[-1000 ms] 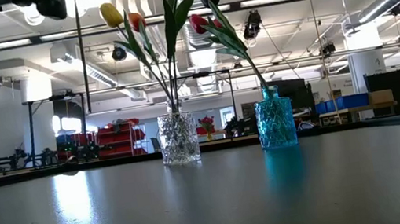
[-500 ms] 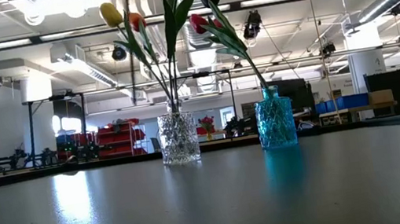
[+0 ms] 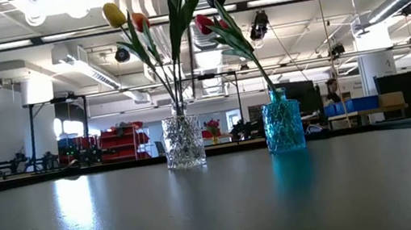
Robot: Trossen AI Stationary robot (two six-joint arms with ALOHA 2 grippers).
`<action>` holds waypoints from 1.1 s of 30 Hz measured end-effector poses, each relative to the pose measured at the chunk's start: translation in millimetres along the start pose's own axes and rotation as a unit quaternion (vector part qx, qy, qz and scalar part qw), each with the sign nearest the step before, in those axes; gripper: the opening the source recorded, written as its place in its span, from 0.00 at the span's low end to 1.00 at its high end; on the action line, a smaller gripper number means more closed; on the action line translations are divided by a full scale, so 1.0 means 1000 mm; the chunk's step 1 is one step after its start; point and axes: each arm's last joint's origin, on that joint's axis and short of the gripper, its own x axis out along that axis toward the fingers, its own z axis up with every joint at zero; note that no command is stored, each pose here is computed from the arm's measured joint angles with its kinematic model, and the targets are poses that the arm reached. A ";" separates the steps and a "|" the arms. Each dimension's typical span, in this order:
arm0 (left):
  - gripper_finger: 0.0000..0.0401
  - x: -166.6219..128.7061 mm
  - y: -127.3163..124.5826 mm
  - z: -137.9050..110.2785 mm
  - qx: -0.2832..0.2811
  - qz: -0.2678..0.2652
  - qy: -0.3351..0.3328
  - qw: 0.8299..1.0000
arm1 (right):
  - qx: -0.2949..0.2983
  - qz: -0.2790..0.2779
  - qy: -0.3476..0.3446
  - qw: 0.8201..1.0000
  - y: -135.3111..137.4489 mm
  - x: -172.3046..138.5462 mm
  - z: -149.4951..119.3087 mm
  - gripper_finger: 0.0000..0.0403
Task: Sort flowers into vase by color
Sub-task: Put the black flower into the blue vase
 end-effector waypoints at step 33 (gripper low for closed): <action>0.00 0.003 0.000 0.002 0.003 0.000 -0.006 1.000 | -0.001 -0.064 0.002 0.998 -0.004 0.002 -0.001 0.25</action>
